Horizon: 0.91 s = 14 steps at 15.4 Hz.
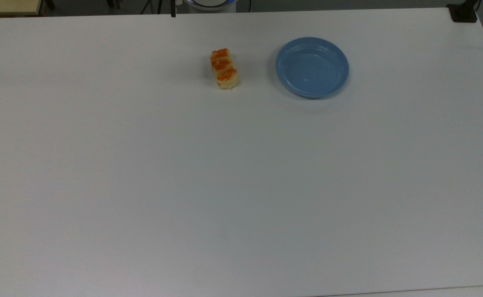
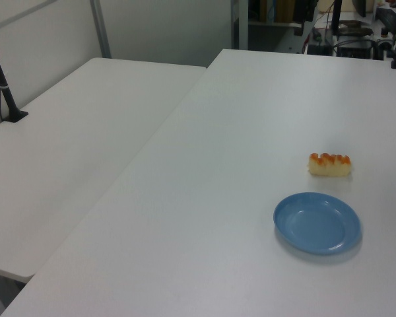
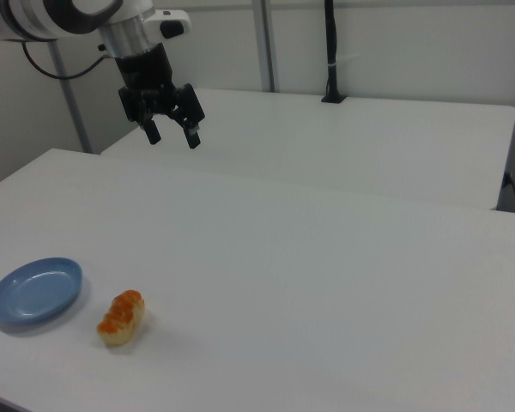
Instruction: Put the bread onto the plate
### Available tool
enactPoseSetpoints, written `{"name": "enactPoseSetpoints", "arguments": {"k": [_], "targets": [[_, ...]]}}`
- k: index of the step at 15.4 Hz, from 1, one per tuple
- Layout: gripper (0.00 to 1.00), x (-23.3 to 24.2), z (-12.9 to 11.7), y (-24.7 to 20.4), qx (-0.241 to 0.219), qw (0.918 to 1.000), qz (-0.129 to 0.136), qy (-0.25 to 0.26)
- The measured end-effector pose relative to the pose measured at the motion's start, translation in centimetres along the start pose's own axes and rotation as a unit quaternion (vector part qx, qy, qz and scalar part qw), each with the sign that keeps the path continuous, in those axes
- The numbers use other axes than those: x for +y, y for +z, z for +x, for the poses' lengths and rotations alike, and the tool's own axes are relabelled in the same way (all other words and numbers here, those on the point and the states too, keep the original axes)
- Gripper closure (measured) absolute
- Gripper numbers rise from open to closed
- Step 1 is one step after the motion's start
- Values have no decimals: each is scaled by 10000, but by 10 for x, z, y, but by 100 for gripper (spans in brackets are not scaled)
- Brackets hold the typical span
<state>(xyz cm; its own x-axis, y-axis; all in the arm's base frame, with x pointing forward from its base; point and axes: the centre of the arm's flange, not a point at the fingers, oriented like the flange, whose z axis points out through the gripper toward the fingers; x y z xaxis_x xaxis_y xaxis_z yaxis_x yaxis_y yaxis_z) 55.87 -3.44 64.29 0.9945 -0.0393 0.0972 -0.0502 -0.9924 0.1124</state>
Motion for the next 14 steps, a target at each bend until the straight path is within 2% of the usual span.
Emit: {"name": "enactPoseSetpoints", "arguments": {"k": [14], "targets": [[0, 0, -1, 1, -41, 9999, 0, -98]]}}
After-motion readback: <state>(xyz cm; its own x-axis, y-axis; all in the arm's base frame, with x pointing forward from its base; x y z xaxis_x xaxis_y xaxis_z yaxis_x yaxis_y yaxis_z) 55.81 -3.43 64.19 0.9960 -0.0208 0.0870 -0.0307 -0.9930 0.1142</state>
